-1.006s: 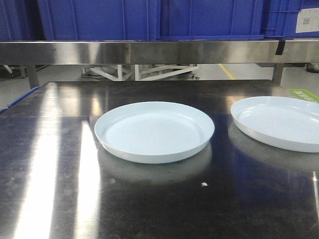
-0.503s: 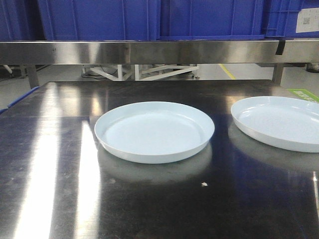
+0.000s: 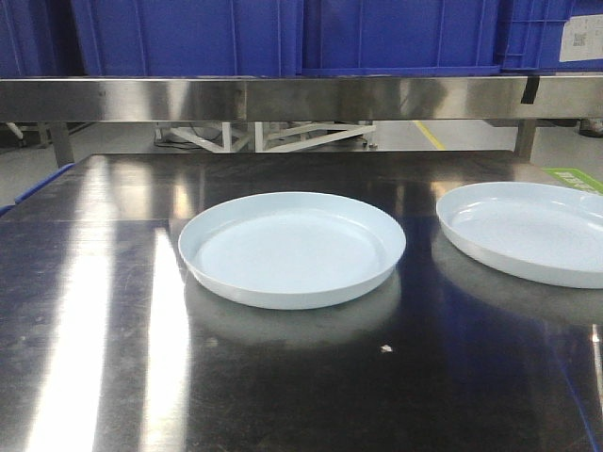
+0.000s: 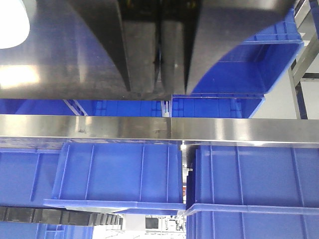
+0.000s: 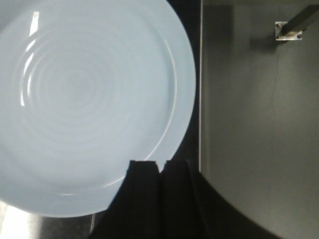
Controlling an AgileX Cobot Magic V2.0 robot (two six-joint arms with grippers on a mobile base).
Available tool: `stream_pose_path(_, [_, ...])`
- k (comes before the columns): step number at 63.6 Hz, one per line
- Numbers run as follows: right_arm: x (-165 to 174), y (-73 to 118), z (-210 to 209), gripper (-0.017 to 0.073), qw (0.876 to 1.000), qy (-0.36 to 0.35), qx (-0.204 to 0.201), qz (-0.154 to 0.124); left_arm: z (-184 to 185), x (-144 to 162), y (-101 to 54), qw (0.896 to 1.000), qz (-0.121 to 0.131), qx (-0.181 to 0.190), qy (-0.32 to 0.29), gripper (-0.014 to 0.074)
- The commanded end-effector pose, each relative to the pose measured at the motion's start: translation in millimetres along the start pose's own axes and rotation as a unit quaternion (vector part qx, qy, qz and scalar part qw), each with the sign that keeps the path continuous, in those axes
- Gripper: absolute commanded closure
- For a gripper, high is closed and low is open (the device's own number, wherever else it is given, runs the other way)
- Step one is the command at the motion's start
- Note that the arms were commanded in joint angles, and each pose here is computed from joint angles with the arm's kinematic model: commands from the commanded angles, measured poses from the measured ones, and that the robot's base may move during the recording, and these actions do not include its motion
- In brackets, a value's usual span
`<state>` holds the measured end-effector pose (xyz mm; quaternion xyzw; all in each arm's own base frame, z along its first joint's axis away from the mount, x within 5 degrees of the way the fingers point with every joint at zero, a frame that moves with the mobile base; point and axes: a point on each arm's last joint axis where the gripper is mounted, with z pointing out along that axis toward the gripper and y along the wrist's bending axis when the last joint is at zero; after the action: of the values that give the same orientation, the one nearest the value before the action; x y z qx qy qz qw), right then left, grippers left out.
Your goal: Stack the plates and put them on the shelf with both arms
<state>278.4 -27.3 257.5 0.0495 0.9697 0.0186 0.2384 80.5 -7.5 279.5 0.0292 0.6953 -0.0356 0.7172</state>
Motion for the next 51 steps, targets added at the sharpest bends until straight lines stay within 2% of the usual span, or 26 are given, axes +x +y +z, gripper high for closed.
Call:
stream_pose_path(1, [-20.4,-5.8,-7.5,0.0397,1.000,-0.029,0.005,0.003,-0.8,-19.3,1.6,0.998,-0.007,-0.008,-0.058,0.0513])
stream_pose_path(12, [-41.1,-8.2,11.9,0.0275,1.000,-0.003,0.003,0.004,-0.8,-19.3,1.6,0.998,-0.007,-0.008,-0.058,0.0513])
stream_pose_path(25, [-58.7,-9.3,34.6,0.0264,0.999,0.052,-0.004,0.007,-0.8,-19.3,1.6,0.998,-0.007,-0.008,-0.058,0.0513])
stream_pose_path(42, [-80.8,-11.9,27.7,0.0261,0.999,0.036,-0.004,0.006,-0.8,-19.3,1.6,0.998,-0.007,-0.008,-0.058,0.0513])
stream_pose_path(51, [-81.0,-22.0,27.6,0.0173,0.999,0.036,0.002,0.010,-0.8,-19.3,1.6,0.998,-0.007,-0.008,-0.058,0.0513])
